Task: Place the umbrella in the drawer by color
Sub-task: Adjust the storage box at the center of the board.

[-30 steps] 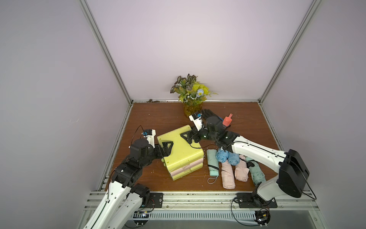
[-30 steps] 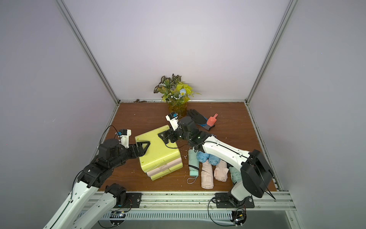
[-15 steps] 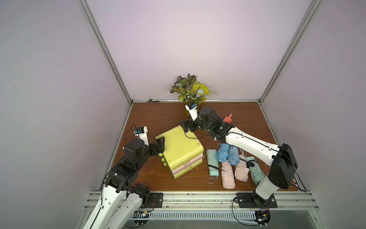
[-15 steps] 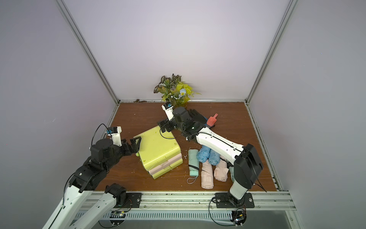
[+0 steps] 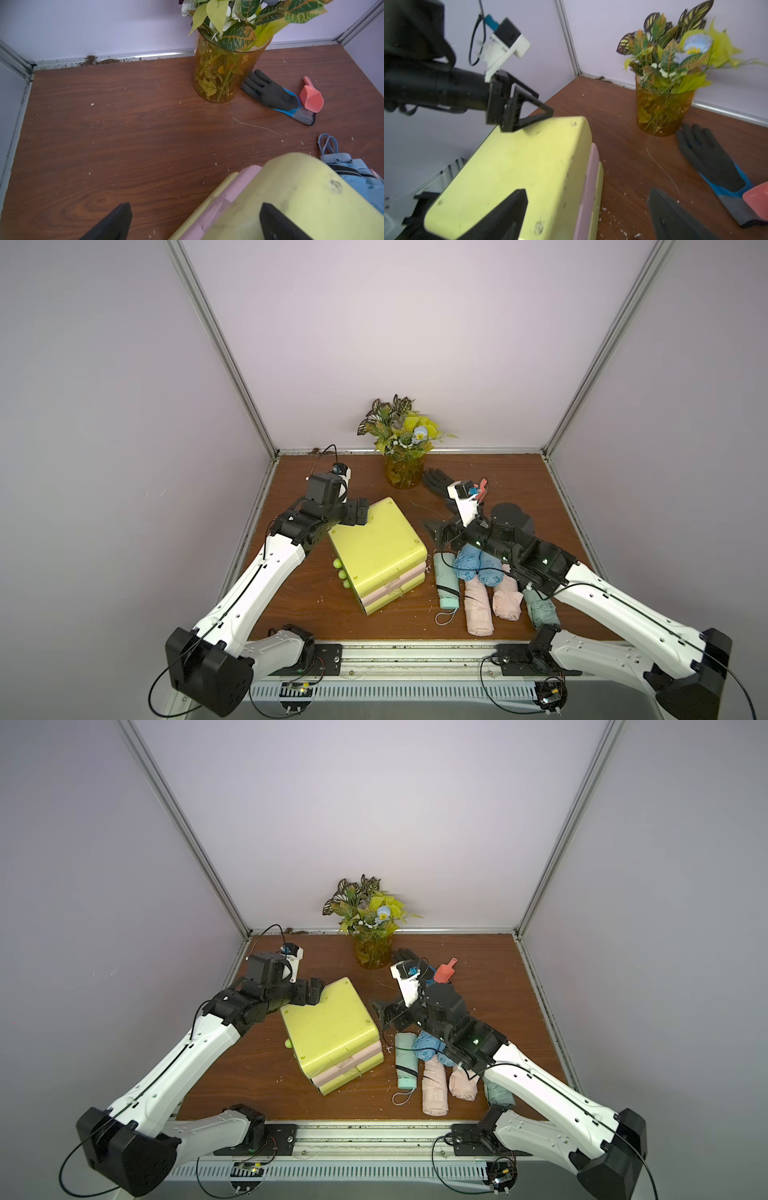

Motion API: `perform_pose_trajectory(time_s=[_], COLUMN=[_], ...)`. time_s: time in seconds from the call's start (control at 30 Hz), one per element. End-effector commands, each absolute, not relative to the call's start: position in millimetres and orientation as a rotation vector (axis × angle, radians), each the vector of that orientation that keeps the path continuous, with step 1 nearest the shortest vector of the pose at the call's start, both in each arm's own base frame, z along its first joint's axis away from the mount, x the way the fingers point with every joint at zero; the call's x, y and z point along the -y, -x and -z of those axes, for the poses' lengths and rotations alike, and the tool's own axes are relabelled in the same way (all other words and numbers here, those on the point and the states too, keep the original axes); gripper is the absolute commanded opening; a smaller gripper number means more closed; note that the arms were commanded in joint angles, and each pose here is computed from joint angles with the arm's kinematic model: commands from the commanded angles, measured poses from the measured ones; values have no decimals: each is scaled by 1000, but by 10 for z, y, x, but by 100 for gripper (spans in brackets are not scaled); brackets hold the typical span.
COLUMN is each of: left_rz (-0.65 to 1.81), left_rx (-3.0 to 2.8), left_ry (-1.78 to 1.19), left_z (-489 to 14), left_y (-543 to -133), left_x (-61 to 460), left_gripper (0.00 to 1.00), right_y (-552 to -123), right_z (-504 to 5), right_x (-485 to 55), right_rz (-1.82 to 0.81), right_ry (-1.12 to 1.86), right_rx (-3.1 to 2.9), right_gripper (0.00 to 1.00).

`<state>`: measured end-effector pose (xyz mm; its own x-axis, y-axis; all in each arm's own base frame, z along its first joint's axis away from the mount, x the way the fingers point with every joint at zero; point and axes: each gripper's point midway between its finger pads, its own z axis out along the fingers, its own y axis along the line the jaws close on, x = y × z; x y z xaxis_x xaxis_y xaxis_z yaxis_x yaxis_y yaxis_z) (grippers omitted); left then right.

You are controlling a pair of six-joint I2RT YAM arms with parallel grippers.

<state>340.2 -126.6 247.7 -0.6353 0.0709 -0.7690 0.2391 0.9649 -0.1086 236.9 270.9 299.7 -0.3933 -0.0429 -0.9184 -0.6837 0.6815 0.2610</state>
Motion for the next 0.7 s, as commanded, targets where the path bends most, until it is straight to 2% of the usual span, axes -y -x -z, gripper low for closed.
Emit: perform_pose_trajectory(time_s=[0.0, 0.1, 0.27, 0.5, 0.67], left_rz=[319, 317, 352, 367, 358], left_rx=[-2268, -2264, -2263, -2272, -2249], left_ry=[-308, -306, -302, -294, -274], left_z=[-2491, -2464, -2423, -2356, -2398], left_y=[-3322, -3298, -3240, -3141, -3062], left_x=[1388, 1373, 1392, 1371, 1308], left_gripper=[100, 100, 100, 100, 100], right_y=[-1964, -1796, -1781, -2208, -2575], right_z=[-2720, -2491, -2285, -2275, -2441], right_x=[-2767, -2750, -2820, -2862, -2716], right_rz=[-936, -937, -913, -774, -631], right_ry=[686, 742, 783, 617, 483], right_rx=[-1960, -1998, -2020, -1994, -1911], right_gripper=[95, 93, 91, 89, 91])
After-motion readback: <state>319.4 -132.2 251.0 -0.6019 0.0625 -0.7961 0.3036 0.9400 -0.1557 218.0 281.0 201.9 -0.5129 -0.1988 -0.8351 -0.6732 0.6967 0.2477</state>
